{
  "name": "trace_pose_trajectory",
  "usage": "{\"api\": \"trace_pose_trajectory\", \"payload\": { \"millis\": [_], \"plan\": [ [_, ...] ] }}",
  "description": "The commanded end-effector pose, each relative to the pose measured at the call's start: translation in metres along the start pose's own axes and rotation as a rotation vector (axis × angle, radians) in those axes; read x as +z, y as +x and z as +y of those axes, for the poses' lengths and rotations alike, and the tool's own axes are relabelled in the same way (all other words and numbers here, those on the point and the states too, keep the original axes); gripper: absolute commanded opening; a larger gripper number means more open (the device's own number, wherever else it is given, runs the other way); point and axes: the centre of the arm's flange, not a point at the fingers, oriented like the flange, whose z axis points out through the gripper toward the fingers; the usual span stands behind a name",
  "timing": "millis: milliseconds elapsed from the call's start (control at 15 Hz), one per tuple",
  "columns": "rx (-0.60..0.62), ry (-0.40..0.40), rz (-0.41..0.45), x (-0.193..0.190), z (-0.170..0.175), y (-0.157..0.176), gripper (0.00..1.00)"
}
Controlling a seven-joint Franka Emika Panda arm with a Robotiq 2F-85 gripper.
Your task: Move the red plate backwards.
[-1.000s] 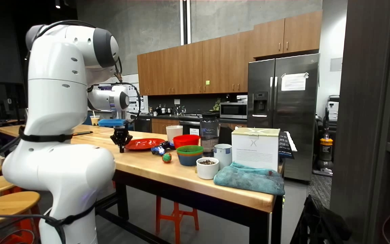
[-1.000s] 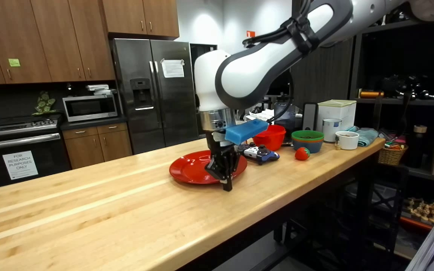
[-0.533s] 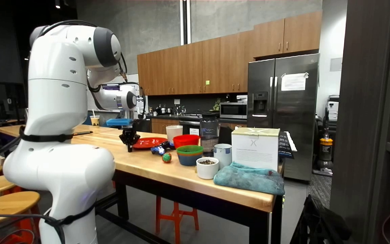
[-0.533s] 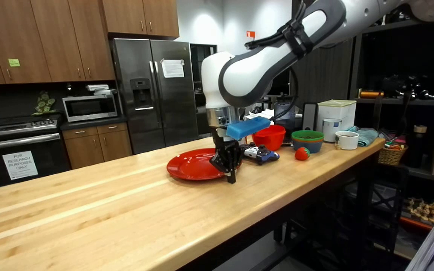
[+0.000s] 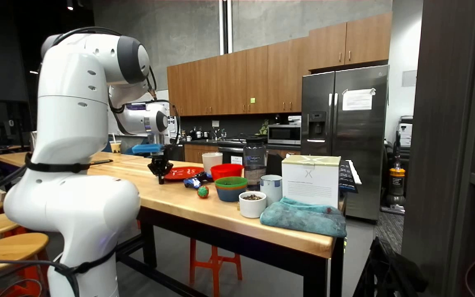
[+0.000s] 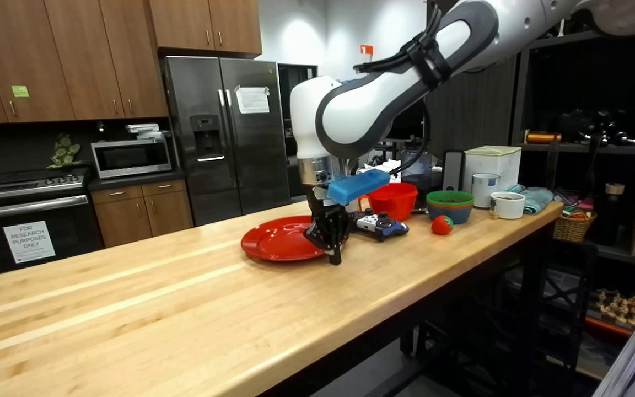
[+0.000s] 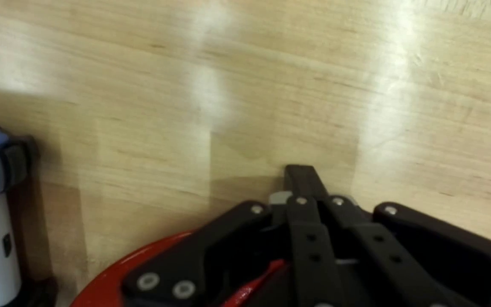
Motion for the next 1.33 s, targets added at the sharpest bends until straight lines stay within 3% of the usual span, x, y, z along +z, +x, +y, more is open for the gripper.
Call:
{"api": "trace_pose_trajectory", "payload": {
  "millis": [0,533,800,1267],
  "plan": [
    [-0.001,-0.023,0.018,0.001,-0.004,0.026,0.0],
    [-0.003,-0.013,0.023,-0.002,-0.001,0.029,0.0],
    [-0.105,-0.002,-0.02,-0.018,0.002,0.0,0.0],
    [-0.099,-0.065,-0.029,-0.081,0.035,-0.062,0.0]
  ]
}}
